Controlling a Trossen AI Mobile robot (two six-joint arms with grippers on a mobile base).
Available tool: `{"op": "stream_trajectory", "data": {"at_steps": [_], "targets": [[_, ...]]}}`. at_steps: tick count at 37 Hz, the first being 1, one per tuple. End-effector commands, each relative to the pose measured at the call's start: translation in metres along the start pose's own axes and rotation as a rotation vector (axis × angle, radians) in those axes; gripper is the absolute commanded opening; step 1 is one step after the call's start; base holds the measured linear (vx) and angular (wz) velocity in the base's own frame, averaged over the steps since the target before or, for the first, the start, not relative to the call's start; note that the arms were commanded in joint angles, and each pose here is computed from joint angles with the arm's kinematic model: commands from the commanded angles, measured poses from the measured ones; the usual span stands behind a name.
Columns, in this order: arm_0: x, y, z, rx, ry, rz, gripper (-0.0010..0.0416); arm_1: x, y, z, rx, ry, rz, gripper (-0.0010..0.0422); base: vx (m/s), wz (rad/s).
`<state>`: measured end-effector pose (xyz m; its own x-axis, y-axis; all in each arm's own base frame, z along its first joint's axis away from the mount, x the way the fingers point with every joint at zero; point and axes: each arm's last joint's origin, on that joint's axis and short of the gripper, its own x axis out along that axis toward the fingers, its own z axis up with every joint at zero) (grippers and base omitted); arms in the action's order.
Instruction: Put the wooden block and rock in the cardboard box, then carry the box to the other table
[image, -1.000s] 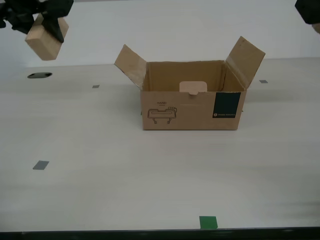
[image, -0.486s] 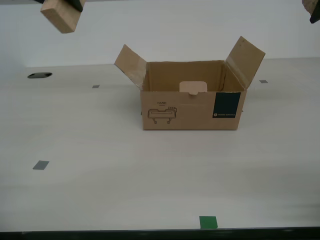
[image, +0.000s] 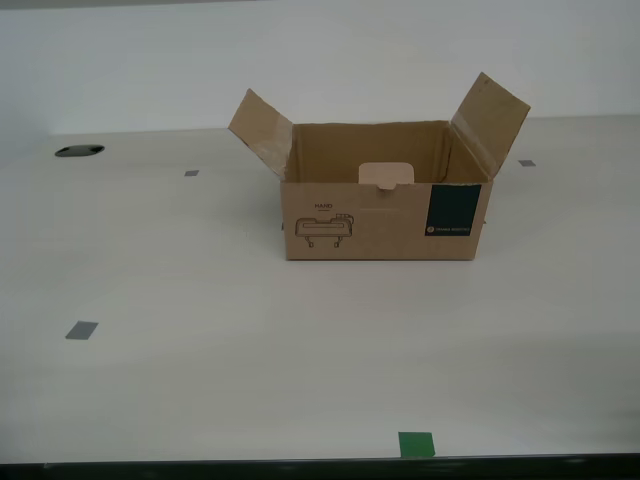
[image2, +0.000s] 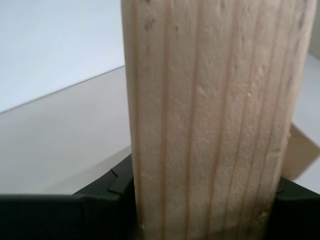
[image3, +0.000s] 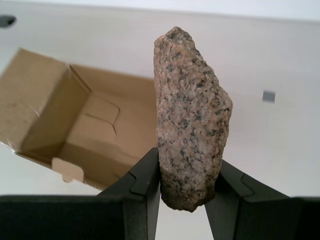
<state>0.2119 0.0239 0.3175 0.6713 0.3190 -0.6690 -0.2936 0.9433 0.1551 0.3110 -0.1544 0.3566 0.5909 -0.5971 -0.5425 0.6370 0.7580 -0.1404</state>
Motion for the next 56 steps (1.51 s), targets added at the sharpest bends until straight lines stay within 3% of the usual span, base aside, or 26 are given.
{"op": "stream_trajectory", "data": {"at_steps": [1,6,11,18,28,34,42,56], "targets": [[-0.011,0.004,0.008,-0.020,-0.050,0.025,-0.0001,0.002,-0.011,0.004,0.072,-0.036,-0.088,0.0000,0.000,0.000],[-0.022,0.009,0.015,-0.044,-0.098,0.072,-0.0001,0.004,-0.020,0.006,0.119,-0.063,-0.149,0.0000,0.000,0.000],[-0.029,0.012,0.016,-0.055,-0.122,0.105,-0.0001,0.005,-0.025,0.007,0.144,-0.070,-0.167,0.0000,0.000,0.000],[-0.030,0.013,0.015,-0.063,-0.126,0.112,-0.0001,0.012,-0.033,0.005,0.211,-0.069,-0.232,0.0000,0.000,0.000],[-0.029,0.015,0.016,-0.079,-0.138,0.143,-0.0001,0.043,-0.035,-0.004,0.237,-0.026,-0.292,0.0000,0.000,0.000],[-0.026,0.017,0.017,-0.100,-0.177,0.235,-0.0001,0.069,-0.031,-0.016,0.239,0.017,-0.372,0.0000,0.000,0.000],[-0.009,0.015,0.007,-0.103,-0.170,0.247,-0.0001,0.094,-0.027,-0.033,0.273,0.047,-0.435,0.0000,0.000,0.000],[0.044,0.027,-0.015,-0.092,-0.107,0.334,-0.0001,0.109,-0.023,-0.067,0.305,0.047,-0.437,0.0000,0.000,0.000]]}}
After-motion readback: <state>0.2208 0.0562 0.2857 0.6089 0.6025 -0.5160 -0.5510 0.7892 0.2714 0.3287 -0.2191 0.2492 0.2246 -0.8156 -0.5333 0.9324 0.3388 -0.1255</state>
